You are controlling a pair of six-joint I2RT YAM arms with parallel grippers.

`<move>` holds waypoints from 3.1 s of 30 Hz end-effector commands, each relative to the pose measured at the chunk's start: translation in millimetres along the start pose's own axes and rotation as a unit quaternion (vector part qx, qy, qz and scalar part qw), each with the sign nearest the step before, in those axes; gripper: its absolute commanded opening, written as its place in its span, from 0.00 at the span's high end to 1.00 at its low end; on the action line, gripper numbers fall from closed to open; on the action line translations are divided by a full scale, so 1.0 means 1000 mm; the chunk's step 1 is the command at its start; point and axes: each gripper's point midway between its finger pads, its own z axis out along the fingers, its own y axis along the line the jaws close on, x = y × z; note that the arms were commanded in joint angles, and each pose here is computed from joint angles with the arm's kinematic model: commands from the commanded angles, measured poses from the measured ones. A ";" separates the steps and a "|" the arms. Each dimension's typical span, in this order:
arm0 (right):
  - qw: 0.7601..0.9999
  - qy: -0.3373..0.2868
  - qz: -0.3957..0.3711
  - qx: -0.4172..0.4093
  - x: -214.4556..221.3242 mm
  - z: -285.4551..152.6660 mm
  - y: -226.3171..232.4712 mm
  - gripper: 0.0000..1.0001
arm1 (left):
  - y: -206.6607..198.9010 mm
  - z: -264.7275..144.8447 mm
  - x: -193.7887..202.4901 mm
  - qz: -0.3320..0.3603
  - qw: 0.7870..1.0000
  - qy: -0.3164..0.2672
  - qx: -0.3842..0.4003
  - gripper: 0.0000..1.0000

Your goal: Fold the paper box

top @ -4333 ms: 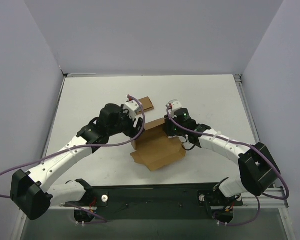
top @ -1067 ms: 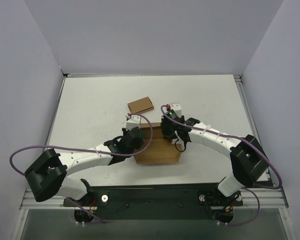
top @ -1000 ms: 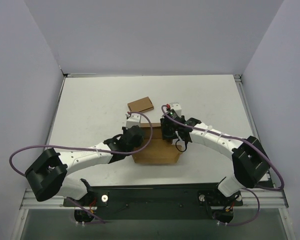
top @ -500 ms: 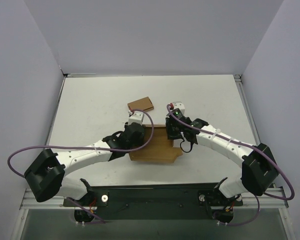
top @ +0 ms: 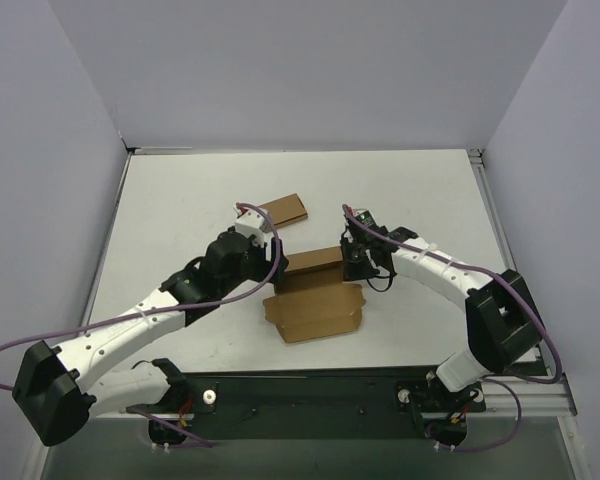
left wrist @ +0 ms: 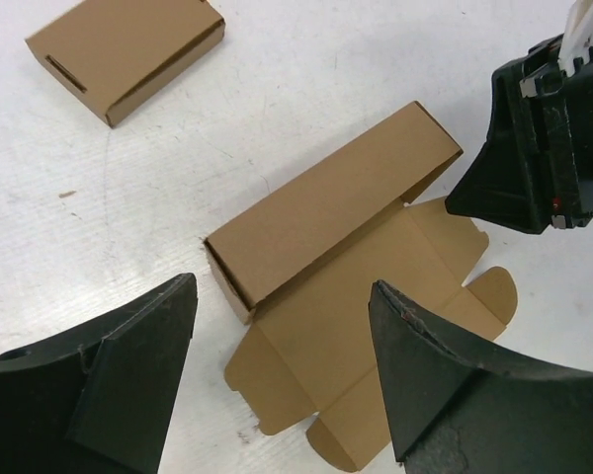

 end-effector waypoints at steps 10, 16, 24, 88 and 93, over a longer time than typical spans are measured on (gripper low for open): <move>0.999 0.004 0.000 -0.041 -0.008 -0.025 0.002 0.45 | -0.037 0.017 -0.010 0.189 0.978 0.064 0.065 0.20; 0.996 -0.060 0.032 -0.053 -0.021 -0.059 -0.018 0.40 | -0.055 0.030 0.013 0.337 0.932 0.126 0.039 0.19; 0.983 -0.136 0.119 -0.030 -0.027 -0.076 -0.081 0.37 | -0.054 0.060 0.022 0.401 0.905 0.136 0.033 0.18; 0.923 -0.195 0.123 -0.307 -0.052 -0.119 0.049 0.30 | 0.021 0.031 0.070 -0.196 0.958 0.186 0.098 0.41; 0.941 -0.222 0.046 -0.251 -0.033 -0.128 0.068 0.29 | 0.045 0.024 0.028 -0.175 0.971 0.141 0.081 0.34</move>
